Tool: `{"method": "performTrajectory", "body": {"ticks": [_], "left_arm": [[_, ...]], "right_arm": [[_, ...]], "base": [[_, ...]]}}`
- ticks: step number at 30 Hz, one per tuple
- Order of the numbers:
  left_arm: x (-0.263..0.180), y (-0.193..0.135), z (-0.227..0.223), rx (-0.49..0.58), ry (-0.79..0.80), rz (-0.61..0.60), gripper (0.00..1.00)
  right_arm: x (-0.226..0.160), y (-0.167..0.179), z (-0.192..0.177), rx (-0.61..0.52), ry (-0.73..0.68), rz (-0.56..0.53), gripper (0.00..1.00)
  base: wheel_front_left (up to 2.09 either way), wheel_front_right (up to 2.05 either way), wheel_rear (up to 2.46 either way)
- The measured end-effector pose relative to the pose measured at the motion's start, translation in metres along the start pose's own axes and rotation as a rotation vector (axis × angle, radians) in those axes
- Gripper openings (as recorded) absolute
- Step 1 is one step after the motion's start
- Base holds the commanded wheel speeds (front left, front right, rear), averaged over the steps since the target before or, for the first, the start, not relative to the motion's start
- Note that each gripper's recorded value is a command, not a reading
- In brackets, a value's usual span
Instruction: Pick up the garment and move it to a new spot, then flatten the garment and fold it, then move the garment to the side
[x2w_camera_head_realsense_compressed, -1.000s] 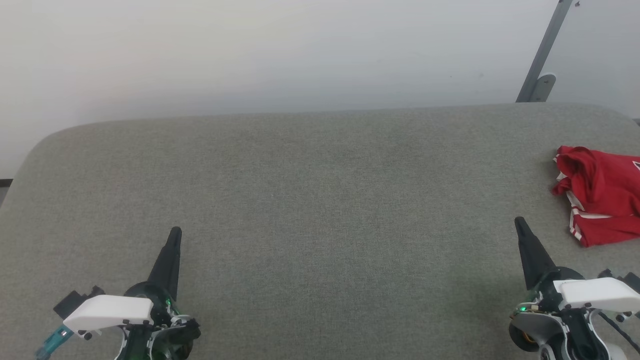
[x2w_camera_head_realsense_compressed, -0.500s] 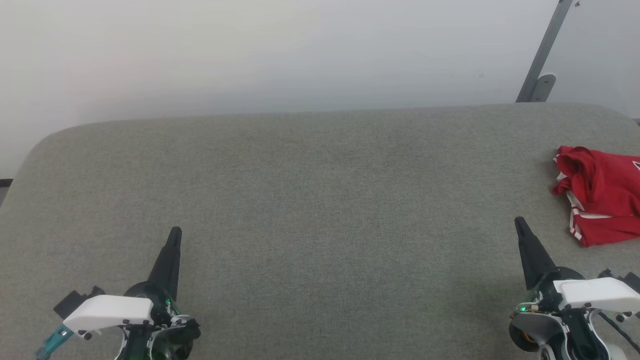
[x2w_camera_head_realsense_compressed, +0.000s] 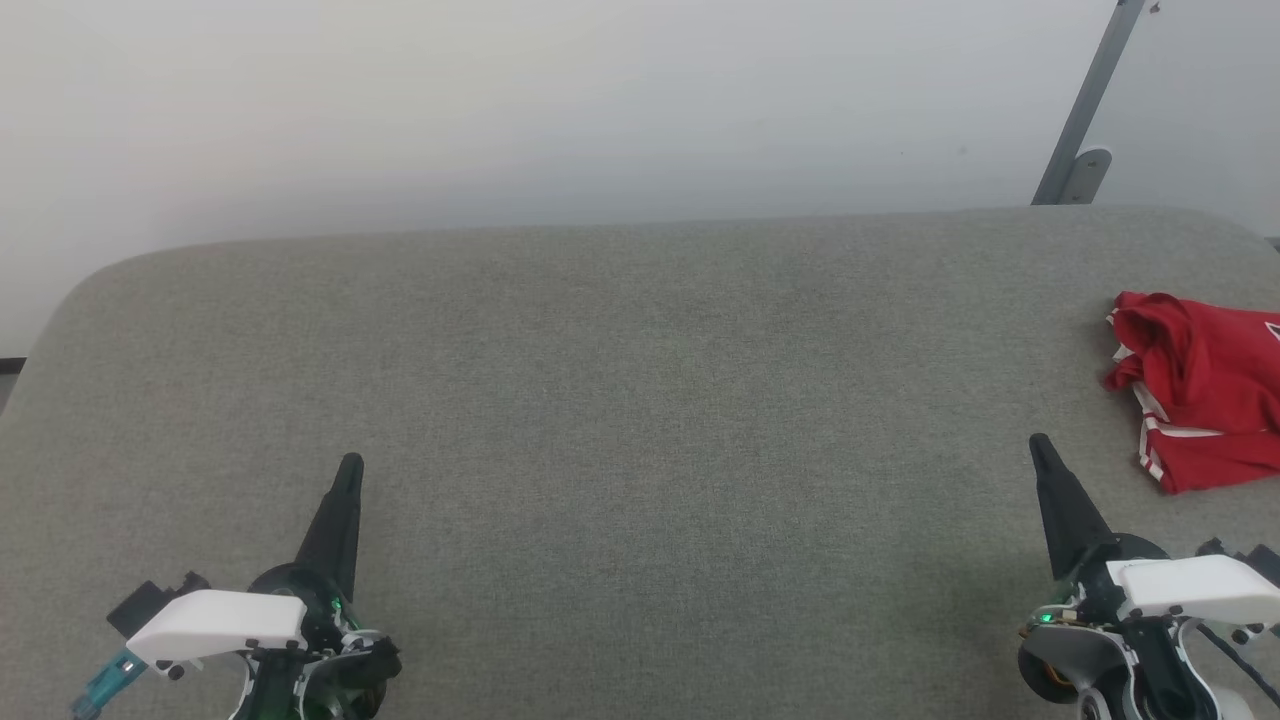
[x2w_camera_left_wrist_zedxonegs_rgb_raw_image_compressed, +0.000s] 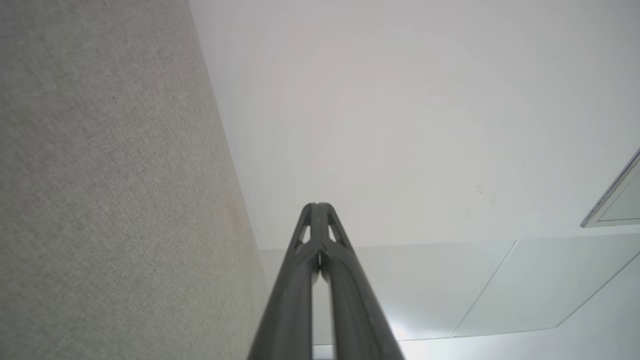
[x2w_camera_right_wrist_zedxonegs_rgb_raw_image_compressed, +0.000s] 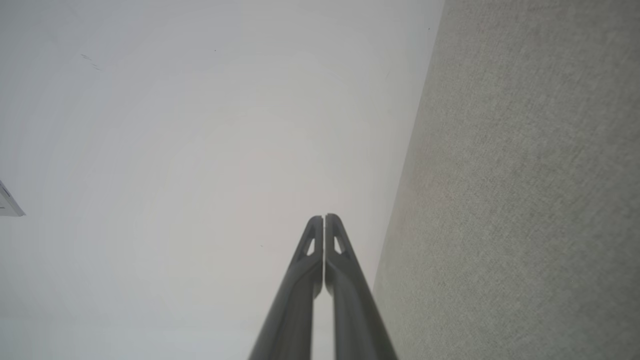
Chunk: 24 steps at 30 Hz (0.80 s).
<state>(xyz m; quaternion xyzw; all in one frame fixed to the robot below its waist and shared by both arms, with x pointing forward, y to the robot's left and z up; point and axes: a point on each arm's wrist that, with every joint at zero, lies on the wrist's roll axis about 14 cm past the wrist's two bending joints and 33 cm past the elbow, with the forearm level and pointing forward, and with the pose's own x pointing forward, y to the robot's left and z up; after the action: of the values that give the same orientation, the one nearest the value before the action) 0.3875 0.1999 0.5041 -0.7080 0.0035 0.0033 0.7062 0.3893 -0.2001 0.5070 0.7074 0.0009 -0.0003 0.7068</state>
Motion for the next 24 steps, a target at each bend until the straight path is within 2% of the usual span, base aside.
{"method": "performTrajectory", "body": {"ticks": [24], "left_arm": [[0.0000, 0.0000, 0.0000, 0.000, 0.000, 0.000, 0.00]], "right_arm": [[0.0000, 0.0000, 0.0000, 0.000, 0.000, 0.000, 0.00]], "base": [[0.00, 0.00, 0.00]]}}
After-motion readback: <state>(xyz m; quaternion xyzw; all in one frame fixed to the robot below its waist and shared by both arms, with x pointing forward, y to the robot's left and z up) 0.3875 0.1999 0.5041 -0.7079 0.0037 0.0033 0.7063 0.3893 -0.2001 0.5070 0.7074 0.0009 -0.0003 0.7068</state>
